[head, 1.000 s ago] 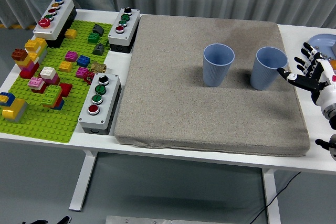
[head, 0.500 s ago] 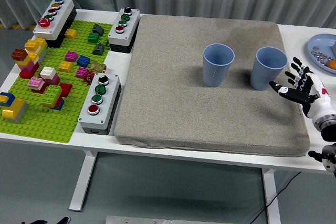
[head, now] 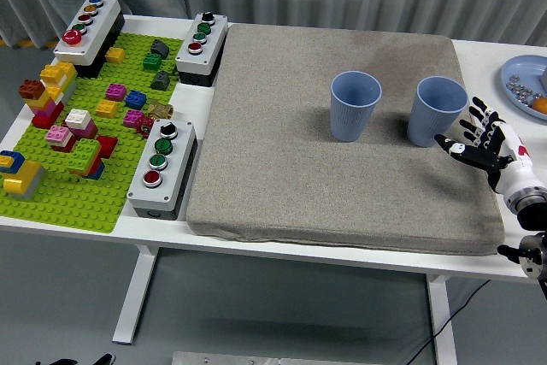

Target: Pick cup pour cup place

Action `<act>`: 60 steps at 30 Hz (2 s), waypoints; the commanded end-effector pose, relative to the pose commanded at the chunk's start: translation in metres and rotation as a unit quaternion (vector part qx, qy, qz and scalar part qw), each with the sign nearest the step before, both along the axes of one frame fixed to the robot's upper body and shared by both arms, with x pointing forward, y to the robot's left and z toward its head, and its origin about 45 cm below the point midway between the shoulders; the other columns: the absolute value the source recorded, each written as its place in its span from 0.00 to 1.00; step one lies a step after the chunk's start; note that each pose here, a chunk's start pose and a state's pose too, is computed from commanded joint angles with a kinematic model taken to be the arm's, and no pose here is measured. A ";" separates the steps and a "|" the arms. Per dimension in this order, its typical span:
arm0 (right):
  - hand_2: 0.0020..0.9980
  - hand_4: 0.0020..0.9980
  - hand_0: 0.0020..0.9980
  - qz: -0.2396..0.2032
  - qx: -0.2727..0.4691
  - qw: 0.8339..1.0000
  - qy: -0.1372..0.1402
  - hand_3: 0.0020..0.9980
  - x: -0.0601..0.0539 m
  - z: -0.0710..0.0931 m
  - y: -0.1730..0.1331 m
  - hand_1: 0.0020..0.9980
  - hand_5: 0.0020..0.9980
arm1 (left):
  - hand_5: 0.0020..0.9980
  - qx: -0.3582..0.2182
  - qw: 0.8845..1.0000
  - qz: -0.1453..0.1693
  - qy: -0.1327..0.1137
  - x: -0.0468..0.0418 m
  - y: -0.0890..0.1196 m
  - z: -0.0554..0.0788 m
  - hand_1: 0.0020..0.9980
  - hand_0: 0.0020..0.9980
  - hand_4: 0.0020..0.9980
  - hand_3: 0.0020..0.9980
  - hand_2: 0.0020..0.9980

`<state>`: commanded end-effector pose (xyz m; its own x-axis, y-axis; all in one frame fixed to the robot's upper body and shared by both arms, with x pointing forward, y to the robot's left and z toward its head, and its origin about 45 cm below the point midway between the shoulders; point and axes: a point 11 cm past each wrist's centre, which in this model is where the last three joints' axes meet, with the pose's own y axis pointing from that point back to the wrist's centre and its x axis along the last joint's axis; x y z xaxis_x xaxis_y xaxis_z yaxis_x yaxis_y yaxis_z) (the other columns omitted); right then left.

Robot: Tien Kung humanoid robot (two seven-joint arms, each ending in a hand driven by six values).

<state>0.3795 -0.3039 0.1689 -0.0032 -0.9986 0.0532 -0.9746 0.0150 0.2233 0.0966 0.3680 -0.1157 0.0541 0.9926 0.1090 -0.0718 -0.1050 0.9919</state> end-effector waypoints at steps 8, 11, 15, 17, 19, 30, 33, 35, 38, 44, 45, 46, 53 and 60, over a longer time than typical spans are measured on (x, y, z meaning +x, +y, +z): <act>0.97 0.86 0.95 0.006 0.002 1.000 0.004 0.96 0.009 -0.002 0.006 0.87 0.18 | 1.00 0.002 1.000 -0.004 0.003 -0.0008 0.001 0.000 0.76 0.77 0.49 0.67 0.82; 0.97 0.86 0.95 0.006 0.003 1.000 0.006 0.96 0.011 -0.003 0.007 0.87 0.18 | 1.00 0.002 1.000 -0.004 0.004 -0.0019 0.002 0.000 0.76 0.77 0.49 0.67 0.82; 0.97 0.86 0.95 0.006 0.003 1.000 0.007 0.96 0.012 -0.003 0.007 0.87 0.18 | 1.00 0.003 1.000 -0.004 0.004 -0.0021 0.002 0.000 0.76 0.77 0.49 0.67 0.82; 0.97 0.86 0.95 0.006 0.001 1.000 0.005 0.96 0.014 -0.002 0.008 0.87 0.18 | 1.00 0.003 1.000 -0.004 0.003 -0.0012 0.003 0.000 0.76 0.77 0.49 0.67 0.82; 0.97 0.86 0.95 0.006 0.002 1.000 0.004 0.96 0.016 0.000 0.008 0.87 0.18 | 1.00 0.003 1.000 -0.004 0.002 -0.0001 0.002 0.001 0.76 0.77 0.49 0.67 0.82; 0.97 0.85 0.95 0.010 0.000 1.000 0.001 0.96 0.020 0.003 0.012 0.87 0.18 | 1.00 0.003 1.000 -0.007 -0.001 0.0035 0.002 0.001 0.76 0.77 0.50 0.66 0.82; 0.97 0.85 0.95 0.011 0.000 1.000 -0.001 0.96 0.022 0.004 0.014 0.87 0.18 | 1.00 0.004 1.000 -0.008 -0.002 0.0051 0.002 0.002 0.76 0.77 0.50 0.66 0.82; 0.97 0.85 0.95 0.012 0.000 1.000 -0.003 0.96 0.023 0.005 0.015 0.87 0.18 | 1.00 0.004 1.000 -0.008 -0.003 0.0056 0.002 0.002 0.76 0.77 0.50 0.66 0.82; 0.96 0.85 0.95 0.012 0.000 1.000 -0.003 0.96 0.024 0.006 0.016 0.87 0.18 | 1.00 0.004 1.000 -0.008 -0.004 0.0066 0.002 0.002 0.76 0.77 0.50 0.66 0.82; 0.96 0.85 0.95 0.014 0.001 1.000 -0.002 0.96 0.025 0.006 0.019 0.87 0.18 | 1.00 0.004 1.000 -0.009 -0.004 0.0074 0.002 0.002 0.76 0.77 0.50 0.66 0.82; 0.96 0.85 0.95 0.015 0.001 1.000 -0.002 0.96 0.025 0.006 0.019 0.87 0.18 | 1.00 0.004 1.000 -0.009 -0.004 0.0076 0.002 0.002 0.76 0.77 0.50 0.66 0.82; 0.96 0.85 0.95 0.014 0.001 1.000 -0.002 0.96 0.025 0.006 0.019 0.87 0.18 | 1.00 0.004 1.000 -0.009 -0.005 0.0081 0.002 0.002 0.76 0.77 0.50 0.66 0.82; 0.96 0.85 0.95 0.013 0.001 1.000 0.000 0.96 0.026 0.005 0.019 0.87 0.18 | 1.00 0.004 1.000 -0.010 -0.005 0.0090 0.002 0.002 0.76 0.77 0.50 0.66 0.82; 0.96 0.85 0.95 0.013 0.001 1.000 0.001 0.96 0.026 0.004 0.019 0.87 0.18 | 1.00 0.004 1.000 -0.011 -0.005 0.0093 0.002 0.002 0.76 0.77 0.50 0.66 0.82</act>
